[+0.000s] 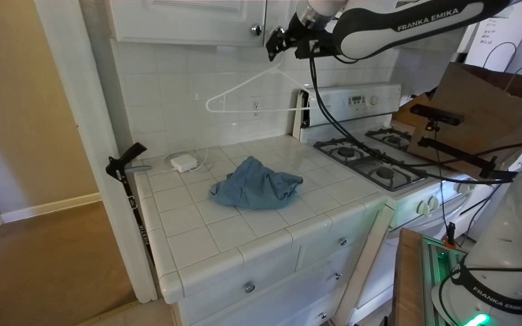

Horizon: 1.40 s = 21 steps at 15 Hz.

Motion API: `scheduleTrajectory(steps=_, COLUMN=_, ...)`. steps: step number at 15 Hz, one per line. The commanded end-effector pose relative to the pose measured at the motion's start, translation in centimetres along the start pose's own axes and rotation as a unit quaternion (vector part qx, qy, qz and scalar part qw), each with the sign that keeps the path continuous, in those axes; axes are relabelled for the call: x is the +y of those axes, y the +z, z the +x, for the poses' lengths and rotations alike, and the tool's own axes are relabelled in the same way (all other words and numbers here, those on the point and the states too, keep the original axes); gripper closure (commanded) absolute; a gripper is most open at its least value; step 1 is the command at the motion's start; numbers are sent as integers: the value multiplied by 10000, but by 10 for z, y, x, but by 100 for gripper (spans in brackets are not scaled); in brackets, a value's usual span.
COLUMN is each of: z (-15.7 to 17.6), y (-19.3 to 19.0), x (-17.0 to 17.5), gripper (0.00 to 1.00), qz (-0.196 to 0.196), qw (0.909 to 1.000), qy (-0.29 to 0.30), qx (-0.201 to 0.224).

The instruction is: Put the white hanger on the counter.

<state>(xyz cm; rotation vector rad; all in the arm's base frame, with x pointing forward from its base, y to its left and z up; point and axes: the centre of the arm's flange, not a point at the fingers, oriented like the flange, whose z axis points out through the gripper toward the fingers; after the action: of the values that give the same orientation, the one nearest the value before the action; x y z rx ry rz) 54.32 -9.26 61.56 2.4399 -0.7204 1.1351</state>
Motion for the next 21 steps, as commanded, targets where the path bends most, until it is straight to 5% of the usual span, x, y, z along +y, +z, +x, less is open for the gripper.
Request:
scheduleTrajectory(steps=1, z=2, y=2, x=-5, gripper=0, qz=-3, qw=9996, qy=101, qx=270)
scheduleTrajectory(steps=2, z=1, y=3, x=-4, gripper=22, qz=-26, qw=9995, qy=99, qx=312)
scheduleTrajectory(steps=13, z=-6, y=5, x=-9, gripper=100, qz=-63, qw=9988, qy=38, qx=490)
scheduleTrajectory(steps=21, z=6, y=-10, x=-1, gripper=98, qz=-194, qw=9966, qy=258, qx=760)
